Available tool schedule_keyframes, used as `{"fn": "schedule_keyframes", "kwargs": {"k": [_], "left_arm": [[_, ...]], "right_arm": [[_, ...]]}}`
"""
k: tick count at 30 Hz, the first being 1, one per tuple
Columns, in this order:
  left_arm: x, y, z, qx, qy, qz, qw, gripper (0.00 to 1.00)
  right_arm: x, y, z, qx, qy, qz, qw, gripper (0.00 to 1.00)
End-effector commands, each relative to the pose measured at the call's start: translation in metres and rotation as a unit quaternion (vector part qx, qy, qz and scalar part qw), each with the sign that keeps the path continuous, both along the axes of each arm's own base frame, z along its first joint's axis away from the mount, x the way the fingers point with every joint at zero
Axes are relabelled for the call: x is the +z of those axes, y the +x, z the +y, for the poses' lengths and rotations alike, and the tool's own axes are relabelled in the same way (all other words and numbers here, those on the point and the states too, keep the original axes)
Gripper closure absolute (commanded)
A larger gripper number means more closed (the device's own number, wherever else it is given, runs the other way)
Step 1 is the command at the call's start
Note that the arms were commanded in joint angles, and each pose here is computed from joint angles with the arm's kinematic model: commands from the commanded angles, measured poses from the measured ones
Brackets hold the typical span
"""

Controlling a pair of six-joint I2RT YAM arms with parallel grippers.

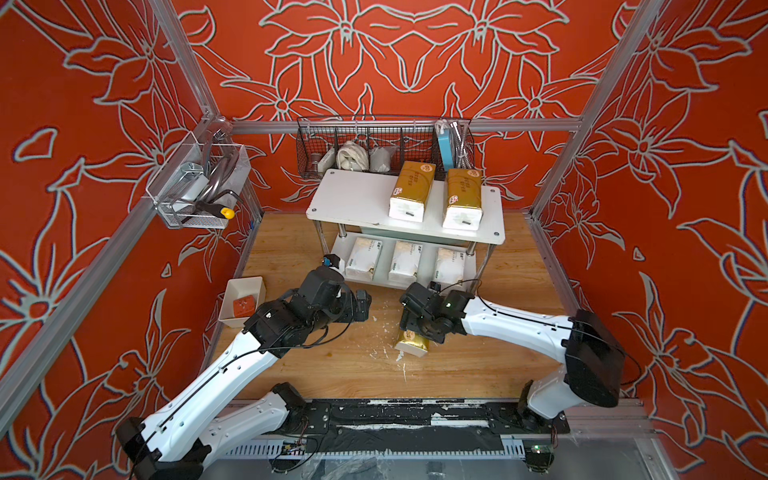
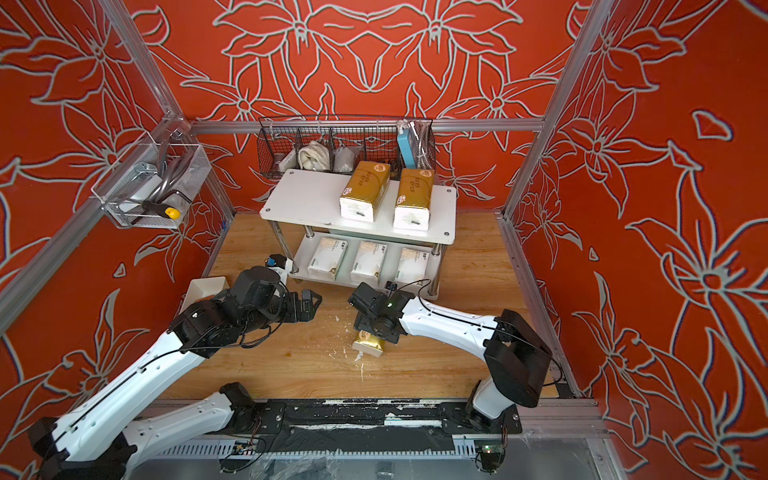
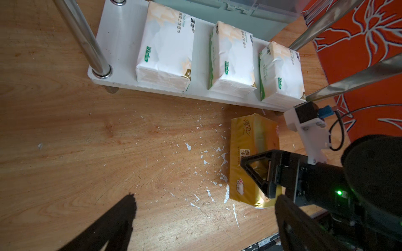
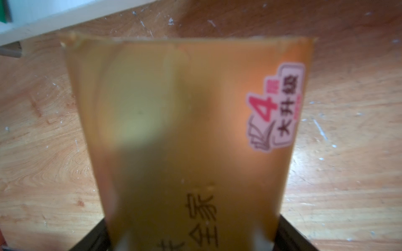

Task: Place the tissue boxes on the shelf by color
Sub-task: Pick up the box of tissues from the center of the board.

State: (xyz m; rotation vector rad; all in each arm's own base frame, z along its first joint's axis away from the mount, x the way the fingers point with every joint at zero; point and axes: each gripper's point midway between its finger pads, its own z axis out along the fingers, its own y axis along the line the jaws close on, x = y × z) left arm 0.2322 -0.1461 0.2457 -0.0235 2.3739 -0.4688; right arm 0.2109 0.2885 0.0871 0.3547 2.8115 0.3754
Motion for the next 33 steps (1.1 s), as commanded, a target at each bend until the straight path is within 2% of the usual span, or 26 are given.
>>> {"fn": "schedule_keyframes", "kwargs": {"k": [1,9,15,20,26,31,33], "left_arm": [[0.0,-0.002,0.003,0.003,0.005,-0.001,1.0,0.01],[-0.001,-0.003,0.006,0.005,0.01,0.003,1.0,0.01],[-0.002,-0.007,0.007,0.007,0.009,0.011,1.0,0.01],[-0.006,-0.014,0.003,0.011,-0.016,0.035,0.999,0.01],[-0.029,-0.02,-0.015,0.019,-0.066,0.091,0.993,0.01],[-0.052,-0.023,-0.036,0.026,-0.08,0.125,0.989,0.01],[-0.067,-0.023,-0.049,0.03,-0.068,0.142,0.987,0.01]], "right_arm": [[0.008,0.01,0.016,0.002,0.007,-0.016,1.0,0.15],[0.021,0.018,0.034,0.044,-0.003,-0.02,0.999,0.01],[0.045,0.012,0.033,0.064,0.019,-0.029,0.997,0.01],[0.064,0.0,0.005,0.055,0.035,-0.053,0.996,0.01],[0.069,-0.014,-0.041,0.041,0.029,-0.082,0.995,0.01],[0.063,-0.024,-0.085,0.018,0.019,-0.087,0.996,0.01],[0.06,-0.027,-0.101,0.008,0.02,-0.087,0.996,0.01]]}}
